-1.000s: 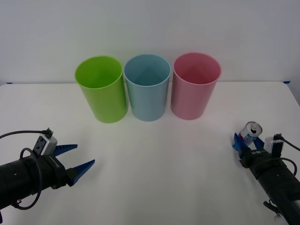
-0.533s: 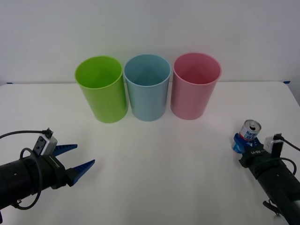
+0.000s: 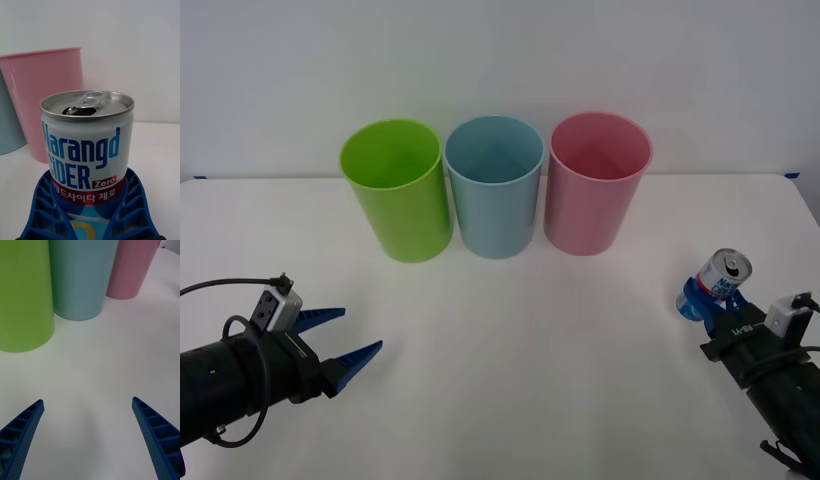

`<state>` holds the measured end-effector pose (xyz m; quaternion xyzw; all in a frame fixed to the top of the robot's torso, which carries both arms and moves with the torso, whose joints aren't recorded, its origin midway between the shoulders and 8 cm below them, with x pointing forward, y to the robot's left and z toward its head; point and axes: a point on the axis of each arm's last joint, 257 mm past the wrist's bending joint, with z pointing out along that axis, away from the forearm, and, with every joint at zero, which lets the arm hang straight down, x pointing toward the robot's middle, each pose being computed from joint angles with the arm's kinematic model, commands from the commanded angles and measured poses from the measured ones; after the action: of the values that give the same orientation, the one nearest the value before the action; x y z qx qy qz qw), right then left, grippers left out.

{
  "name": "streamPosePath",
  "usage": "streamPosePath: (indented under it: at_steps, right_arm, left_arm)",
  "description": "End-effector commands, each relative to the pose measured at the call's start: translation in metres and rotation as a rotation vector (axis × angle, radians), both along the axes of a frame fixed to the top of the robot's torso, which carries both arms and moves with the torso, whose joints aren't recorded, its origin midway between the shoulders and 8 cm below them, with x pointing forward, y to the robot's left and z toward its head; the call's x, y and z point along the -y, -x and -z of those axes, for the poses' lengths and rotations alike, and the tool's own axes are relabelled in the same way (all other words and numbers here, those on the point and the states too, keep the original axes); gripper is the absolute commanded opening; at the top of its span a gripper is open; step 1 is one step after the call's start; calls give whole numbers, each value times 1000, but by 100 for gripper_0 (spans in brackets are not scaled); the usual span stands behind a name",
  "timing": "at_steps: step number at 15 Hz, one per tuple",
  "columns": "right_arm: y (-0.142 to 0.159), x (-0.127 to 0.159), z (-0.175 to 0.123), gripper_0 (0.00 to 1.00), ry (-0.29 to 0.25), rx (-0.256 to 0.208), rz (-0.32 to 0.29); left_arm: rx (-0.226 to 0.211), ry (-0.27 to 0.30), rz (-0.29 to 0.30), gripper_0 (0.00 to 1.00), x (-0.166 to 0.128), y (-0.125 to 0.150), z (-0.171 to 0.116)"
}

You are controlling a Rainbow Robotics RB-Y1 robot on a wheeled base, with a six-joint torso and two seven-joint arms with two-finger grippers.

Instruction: Put cans in the blue bin and PET bottles in the pink bin and trash in the green bin.

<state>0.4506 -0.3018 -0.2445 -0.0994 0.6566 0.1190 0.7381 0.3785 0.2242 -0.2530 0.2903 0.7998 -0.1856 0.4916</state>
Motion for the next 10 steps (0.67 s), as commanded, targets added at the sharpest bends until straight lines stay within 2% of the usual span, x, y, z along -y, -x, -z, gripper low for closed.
streamPosePath:
  at_steps: [1,4,10]
  right_arm:
    - [30,-4,-23,0,27,47,-25]
    - [58,-14,-50,0,63,100,-62]
    - [74,-33,-121,0,130,250,-133]
  left_arm:
    - [0,0,0,79,0,0,0]
    - [0,0,0,79,0,0,0]
    - [0,0,0,79,0,0,0]
